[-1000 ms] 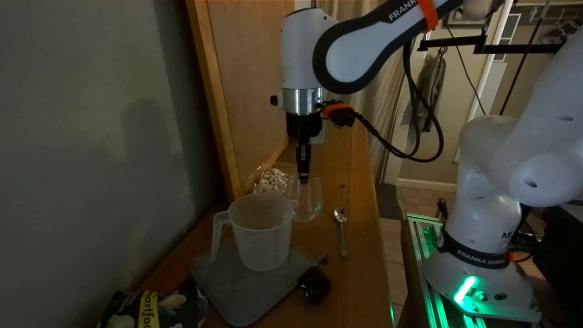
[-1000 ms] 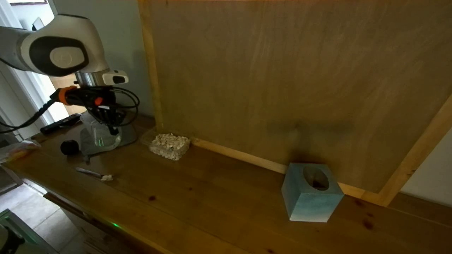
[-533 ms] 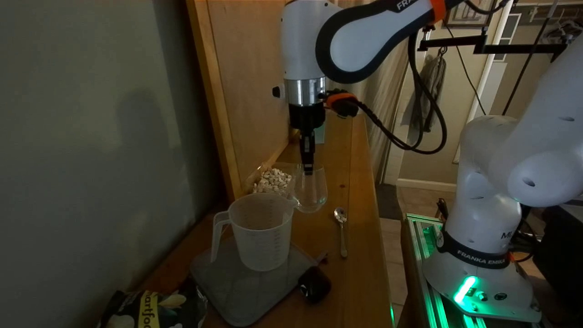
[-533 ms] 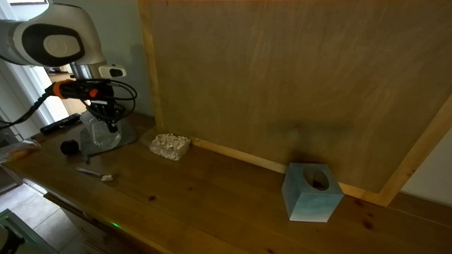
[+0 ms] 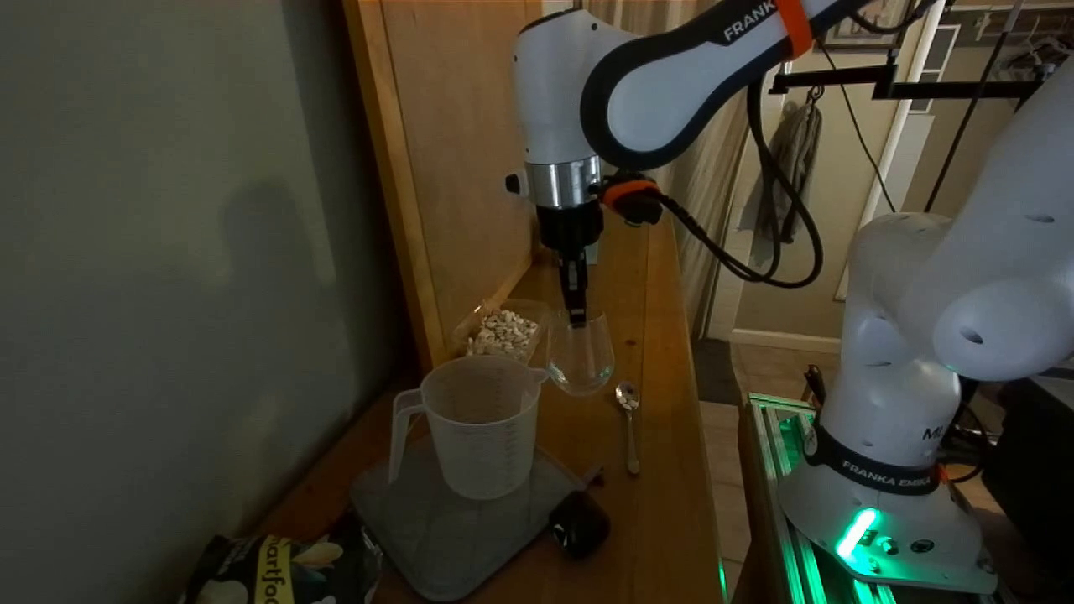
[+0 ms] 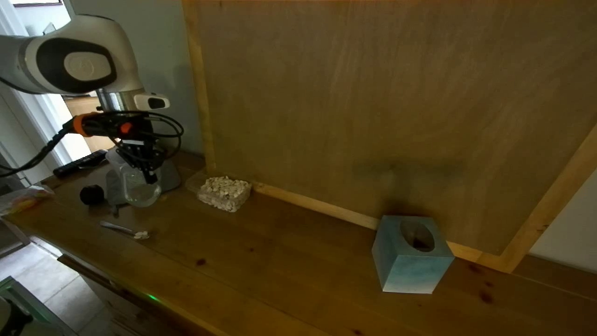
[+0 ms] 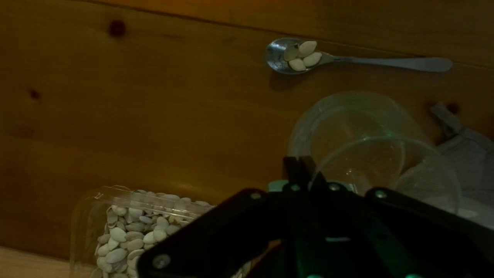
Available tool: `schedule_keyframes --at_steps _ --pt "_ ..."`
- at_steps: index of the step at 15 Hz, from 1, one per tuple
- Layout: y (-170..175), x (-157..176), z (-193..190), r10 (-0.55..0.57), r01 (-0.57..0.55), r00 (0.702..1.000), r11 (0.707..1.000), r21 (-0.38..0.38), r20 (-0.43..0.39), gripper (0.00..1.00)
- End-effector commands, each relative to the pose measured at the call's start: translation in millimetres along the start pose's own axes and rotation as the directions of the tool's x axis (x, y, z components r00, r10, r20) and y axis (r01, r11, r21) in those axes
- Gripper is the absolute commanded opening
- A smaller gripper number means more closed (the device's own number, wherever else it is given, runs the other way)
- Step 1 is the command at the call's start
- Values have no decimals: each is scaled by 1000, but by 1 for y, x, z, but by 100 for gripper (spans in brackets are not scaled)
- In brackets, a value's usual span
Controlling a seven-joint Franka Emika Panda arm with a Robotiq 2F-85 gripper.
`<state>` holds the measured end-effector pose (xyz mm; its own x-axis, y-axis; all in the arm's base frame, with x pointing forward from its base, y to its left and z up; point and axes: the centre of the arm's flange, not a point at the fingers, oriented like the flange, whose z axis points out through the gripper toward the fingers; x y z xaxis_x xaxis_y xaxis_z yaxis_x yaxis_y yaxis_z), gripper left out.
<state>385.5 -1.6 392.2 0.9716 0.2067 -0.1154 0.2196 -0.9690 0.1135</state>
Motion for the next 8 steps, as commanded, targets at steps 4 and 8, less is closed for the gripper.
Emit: schedule_keyframes --at_steps 4,8 --pt "-4 5 19 47 -47 999 998 -32 9 1" --pt "-9 9 31 64 -63 998 997 -32 13 1"
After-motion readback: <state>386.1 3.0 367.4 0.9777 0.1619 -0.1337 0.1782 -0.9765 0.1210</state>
